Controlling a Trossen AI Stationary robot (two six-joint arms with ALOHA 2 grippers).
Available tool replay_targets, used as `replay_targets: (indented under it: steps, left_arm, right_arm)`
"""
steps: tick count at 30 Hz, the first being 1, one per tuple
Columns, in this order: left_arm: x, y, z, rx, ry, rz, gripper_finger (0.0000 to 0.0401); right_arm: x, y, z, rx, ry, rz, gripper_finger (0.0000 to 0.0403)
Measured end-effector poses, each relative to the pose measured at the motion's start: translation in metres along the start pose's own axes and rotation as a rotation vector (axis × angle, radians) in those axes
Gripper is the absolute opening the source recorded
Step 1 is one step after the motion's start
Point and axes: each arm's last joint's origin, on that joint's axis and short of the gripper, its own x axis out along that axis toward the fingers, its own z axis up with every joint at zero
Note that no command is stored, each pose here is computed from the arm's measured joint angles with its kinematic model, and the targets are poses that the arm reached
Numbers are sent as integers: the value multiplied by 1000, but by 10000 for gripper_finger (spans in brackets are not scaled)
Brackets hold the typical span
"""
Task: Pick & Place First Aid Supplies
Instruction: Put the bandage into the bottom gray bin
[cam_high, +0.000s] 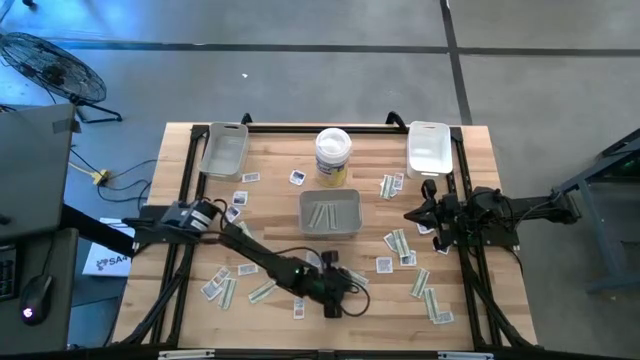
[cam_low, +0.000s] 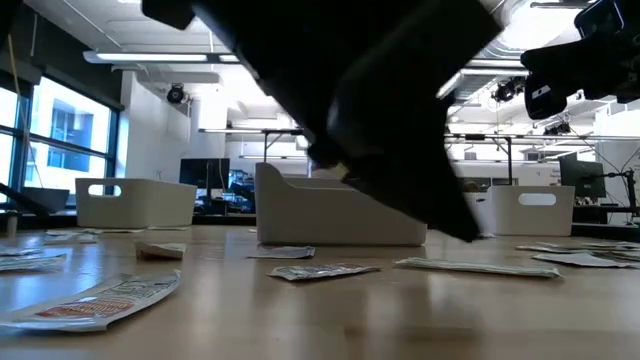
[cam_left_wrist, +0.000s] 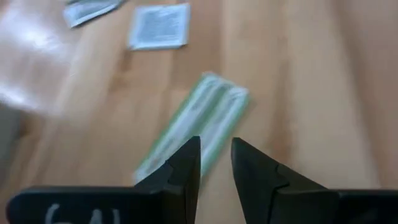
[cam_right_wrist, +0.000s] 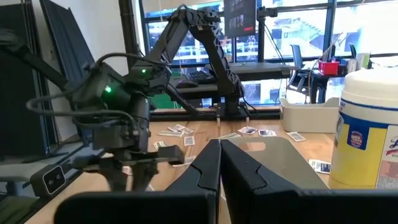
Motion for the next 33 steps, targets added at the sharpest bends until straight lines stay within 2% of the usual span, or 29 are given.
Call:
replay_targets:
  steps: [9,22,27,30,33]
  left_arm:
    - [1,7,-8,-36,67,67,87]
    - [1,7,-12,-22,113,55,87]
    - [2,9,-11,-52,120,47,87]
    - [3,12,-10,-80,132,30,74]
    - [4,14,-10,-109,145,17,41]
  right_arm:
    - [1,0,-2,1,21,-2,5]
    - [1,0,-3,1,28,-2,5]
    - [0,0,-3,1,33,-3,5]
    - [0,0,-3,1,34,-3,5]
    - [0,0,-3,1,34,-3,5]
